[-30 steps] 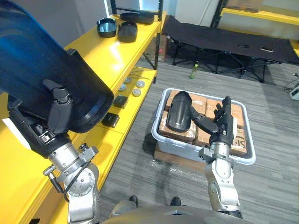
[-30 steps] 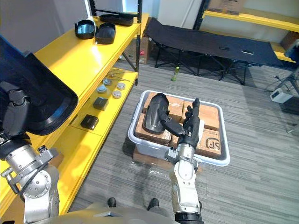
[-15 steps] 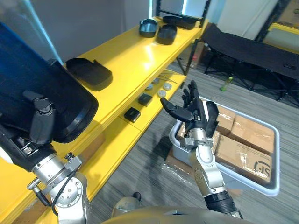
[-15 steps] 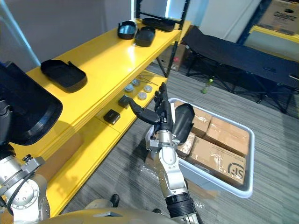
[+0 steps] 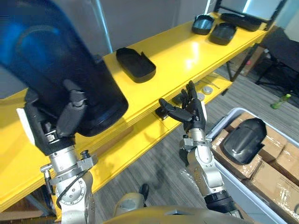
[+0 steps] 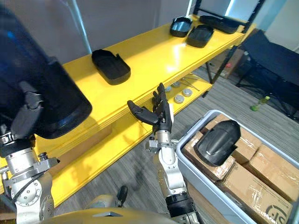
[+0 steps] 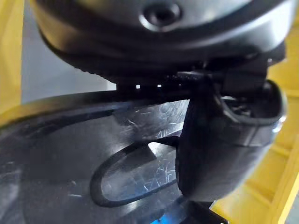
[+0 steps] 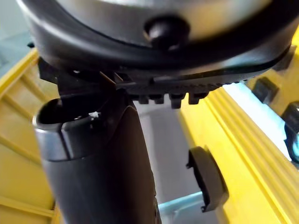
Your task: Walk over and take three plastic housings, then place them on the shelf
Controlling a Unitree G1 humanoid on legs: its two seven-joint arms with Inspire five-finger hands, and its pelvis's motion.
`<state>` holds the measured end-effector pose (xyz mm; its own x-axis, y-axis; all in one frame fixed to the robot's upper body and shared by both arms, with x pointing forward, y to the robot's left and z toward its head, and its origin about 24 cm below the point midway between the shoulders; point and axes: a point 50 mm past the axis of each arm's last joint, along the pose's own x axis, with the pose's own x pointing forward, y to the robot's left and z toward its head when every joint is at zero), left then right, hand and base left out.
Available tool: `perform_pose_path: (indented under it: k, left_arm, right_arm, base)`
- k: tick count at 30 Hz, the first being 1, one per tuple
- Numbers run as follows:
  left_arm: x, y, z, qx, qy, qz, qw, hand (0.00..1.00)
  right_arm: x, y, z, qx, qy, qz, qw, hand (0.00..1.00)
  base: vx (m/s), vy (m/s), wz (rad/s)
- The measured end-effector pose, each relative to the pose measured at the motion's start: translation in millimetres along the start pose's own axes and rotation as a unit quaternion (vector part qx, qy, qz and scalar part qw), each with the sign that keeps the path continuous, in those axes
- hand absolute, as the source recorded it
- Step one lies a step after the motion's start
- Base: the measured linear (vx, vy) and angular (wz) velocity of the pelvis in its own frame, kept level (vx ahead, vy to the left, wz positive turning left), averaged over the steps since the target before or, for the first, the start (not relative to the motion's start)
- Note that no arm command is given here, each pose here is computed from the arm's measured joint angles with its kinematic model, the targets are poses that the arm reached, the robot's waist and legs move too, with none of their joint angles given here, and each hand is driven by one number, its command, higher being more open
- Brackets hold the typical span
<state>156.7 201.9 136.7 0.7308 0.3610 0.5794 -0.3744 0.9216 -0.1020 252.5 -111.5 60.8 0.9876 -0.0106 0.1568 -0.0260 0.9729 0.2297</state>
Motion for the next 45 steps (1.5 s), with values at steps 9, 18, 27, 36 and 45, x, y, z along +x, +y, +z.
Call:
perform_pose_path:
  k: [9,18,27,36,45]
  left_arm:
    - [-7,0,-2,-0.004,0.018,0.016,1.000,0.00]
    - [-5,8,3,0.029,0.000,0.039,0.999,0.00]
    - [9,20,11,0.070,-0.050,0.079,0.993,0.00]
    - [21,6,8,0.010,-0.077,0.059,0.995,0.00]
    - [26,-14,8,-0.037,-0.078,0.015,0.996,0.00]
  right_arm:
    - [-1,-17,2,-0.016,-0.004,0.002,1.000,1.00]
    - [3,6,21,0.022,-0.067,0.044,0.997,1.00]
    - [14,15,45,0.039,-0.136,0.046,0.989,1.00]
    - [35,-5,116,-0.022,-0.292,0.027,0.956,1.00]
    - [23,-30,138,-0.030,-0.342,-0.017,0.939,1.00]
  base:
    - [-0.07,0.010,-0.14]
    - [-0.03,0.046,0.02]
    - [0.23,0.048,0.62]
    - [0.27,-0.217,1.24]
    - [0.10,-0.151,0.47]
